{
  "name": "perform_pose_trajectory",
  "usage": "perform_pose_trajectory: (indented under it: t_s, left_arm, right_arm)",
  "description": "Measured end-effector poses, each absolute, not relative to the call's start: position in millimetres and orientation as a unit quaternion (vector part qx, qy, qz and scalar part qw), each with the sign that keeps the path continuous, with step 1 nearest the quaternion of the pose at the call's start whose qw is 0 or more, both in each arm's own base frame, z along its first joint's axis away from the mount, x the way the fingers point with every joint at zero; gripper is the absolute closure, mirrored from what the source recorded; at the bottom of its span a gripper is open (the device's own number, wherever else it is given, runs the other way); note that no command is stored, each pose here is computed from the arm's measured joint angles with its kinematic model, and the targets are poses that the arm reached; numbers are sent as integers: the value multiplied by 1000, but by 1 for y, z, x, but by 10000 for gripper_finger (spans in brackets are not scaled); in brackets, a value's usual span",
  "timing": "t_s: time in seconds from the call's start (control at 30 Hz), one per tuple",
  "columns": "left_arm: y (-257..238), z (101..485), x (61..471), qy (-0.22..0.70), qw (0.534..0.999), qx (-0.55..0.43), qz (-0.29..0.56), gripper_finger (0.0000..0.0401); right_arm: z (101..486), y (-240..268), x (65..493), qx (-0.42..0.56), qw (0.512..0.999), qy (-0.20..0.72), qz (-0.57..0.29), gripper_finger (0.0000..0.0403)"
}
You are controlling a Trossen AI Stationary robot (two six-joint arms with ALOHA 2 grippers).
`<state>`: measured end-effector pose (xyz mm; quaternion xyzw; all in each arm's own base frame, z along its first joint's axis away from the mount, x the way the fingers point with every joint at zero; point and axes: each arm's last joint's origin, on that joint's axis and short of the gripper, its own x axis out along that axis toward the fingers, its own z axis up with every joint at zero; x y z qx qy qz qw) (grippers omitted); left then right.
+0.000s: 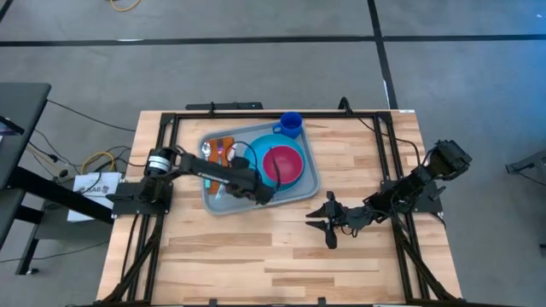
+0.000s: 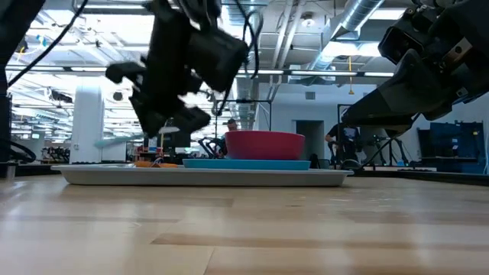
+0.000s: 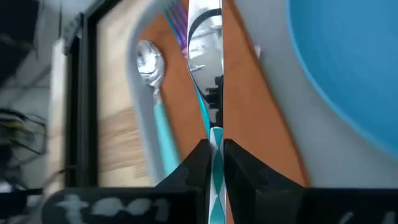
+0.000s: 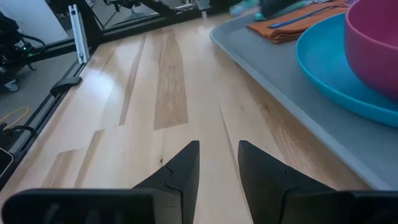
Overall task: Set up tray
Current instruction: Put the blue knife on the brown napkin on the gray serving tray
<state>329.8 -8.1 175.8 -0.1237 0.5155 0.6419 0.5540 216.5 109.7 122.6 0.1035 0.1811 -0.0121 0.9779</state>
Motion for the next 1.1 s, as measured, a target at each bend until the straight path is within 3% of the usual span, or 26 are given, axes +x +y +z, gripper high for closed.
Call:
perform_pose_trajectory:
  t_s: [0.13,0.37,0.8,1.1]
  left_arm:
    - [17,164,327,482,527,-166,680,386]
    - [52,157,332,433,522,-224,700,385]
    - [105,153,328,429,488,-288,703,385]
    - [109,150,338,411,528,-294,682,370]
  right_arm:
    - [123,109,217,101,978,181,-12,298]
    - [123,109,217,62,981,181,-6,298]
    - [122,99,221,32,982,183,-21,298]
    - [119,96,221,28,979,200,-29,298]
